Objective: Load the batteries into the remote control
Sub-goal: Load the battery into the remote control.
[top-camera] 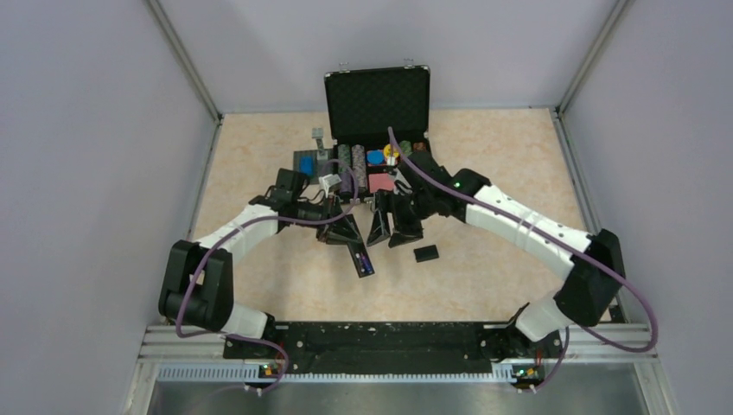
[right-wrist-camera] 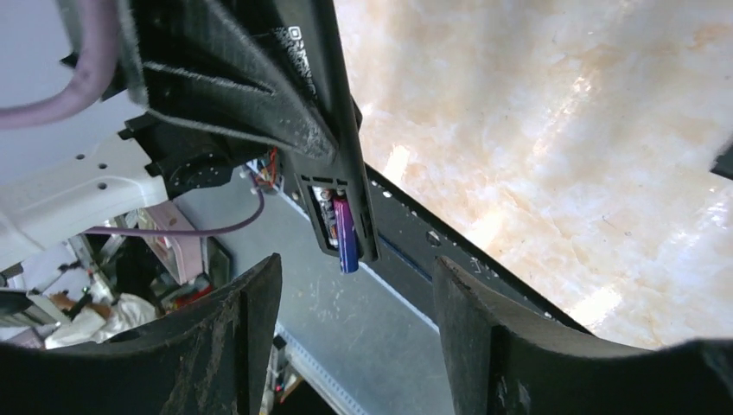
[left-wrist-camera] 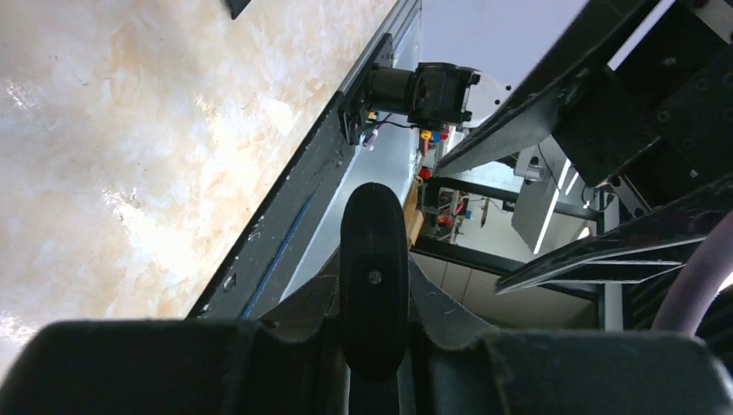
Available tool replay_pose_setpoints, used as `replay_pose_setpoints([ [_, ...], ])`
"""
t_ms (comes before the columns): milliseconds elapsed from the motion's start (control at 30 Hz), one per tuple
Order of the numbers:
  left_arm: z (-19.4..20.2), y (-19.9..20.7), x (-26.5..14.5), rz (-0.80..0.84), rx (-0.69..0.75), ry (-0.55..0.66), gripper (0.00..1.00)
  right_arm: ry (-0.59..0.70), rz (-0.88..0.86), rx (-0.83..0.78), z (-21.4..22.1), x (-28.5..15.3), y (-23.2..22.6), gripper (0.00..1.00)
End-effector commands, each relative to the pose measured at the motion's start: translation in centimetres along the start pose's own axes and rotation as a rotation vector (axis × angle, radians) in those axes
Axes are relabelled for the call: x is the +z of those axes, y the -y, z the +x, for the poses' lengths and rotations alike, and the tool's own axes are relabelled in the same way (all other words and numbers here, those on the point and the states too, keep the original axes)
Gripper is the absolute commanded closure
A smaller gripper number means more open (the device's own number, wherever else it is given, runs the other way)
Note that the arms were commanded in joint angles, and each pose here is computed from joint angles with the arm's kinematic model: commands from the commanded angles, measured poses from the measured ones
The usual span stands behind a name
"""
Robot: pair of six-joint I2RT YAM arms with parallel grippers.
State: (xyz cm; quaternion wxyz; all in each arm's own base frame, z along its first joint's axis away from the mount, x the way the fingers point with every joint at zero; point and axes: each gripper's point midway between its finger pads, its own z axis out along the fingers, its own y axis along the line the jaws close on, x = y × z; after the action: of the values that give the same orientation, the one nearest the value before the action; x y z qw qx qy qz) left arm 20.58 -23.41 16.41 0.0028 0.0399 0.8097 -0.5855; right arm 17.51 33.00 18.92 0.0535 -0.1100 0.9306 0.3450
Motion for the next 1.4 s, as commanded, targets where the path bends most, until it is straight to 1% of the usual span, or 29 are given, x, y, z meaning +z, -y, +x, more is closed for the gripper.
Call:
replay_pose_setpoints([
  [0,-1.3,2.6,-0.6,0.067,0.037,0.02,1.0,0.242,-0.04,0.012,-2.7,-3.2,-1.2,0.36],
  [133,-2.3,4.1,-1.2,0.101,0.011,0.062,1.0,0.401,-0.054,0.024,-4.0,-5.2,-1.3,0.36],
  [267,-3.1,6.5,-1.9,0.149,0.008,0.086,1.0,0.538,-0.181,-0.031,-4.9,-6.8,-2.9,0.34],
  [400,-3.1,8.6,-2.5,0.174,0.011,0.078,1.0,0.628,-0.351,-0.194,-4.7,-8.6,-5.6,0.34],
  [633,-2.8,11.9,-3.8,0.209,0.052,0.08,1.0,0.736,-0.516,-0.483,-3.4,-10.9,-8.3,0.38],
  [700,-2.9,12.7,-4.1,0.216,0.065,0.084,1.0,0.741,-0.553,-0.556,-2.5,-11.1,-8.6,0.39],
  [833,-2.9,14.2,-4.6,0.238,0.096,0.083,1.0,0.787,-0.591,-0.641,-1.6,-11.7,-8.6,0.39],
  [1000,-2.6,15.3,-5.0,0.248,0.124,0.085,1.0,0.78,-0.627,-0.682,-0.9,-11.6,-8.8,0.39],
  [1067,-2.5,15.5,-5.1,0.25,0.13,0.083,1.0,0.773,-0.636,-0.689,-0.8,-11.4,-8.9,0.41],
  [1133,-2.4,15.7,-5.2,0.252,0.138,0.083,1.0,0.769,-0.633,-0.685,-1.0,-11.2,-8.8,0.43],
  [1300,-2.5,15.7,-5.2,0.253,0.141,0.084,1.0,0.779,-0.614,-0.672,-1.7,-10.8,-8.7,0.56],
  [1367,-2.6,15.8,-5.2,0.253,0.14,0.085,1.0,0.778,-0.606,-0.673,-1.8,-10.6,-8.6,0.57],
])
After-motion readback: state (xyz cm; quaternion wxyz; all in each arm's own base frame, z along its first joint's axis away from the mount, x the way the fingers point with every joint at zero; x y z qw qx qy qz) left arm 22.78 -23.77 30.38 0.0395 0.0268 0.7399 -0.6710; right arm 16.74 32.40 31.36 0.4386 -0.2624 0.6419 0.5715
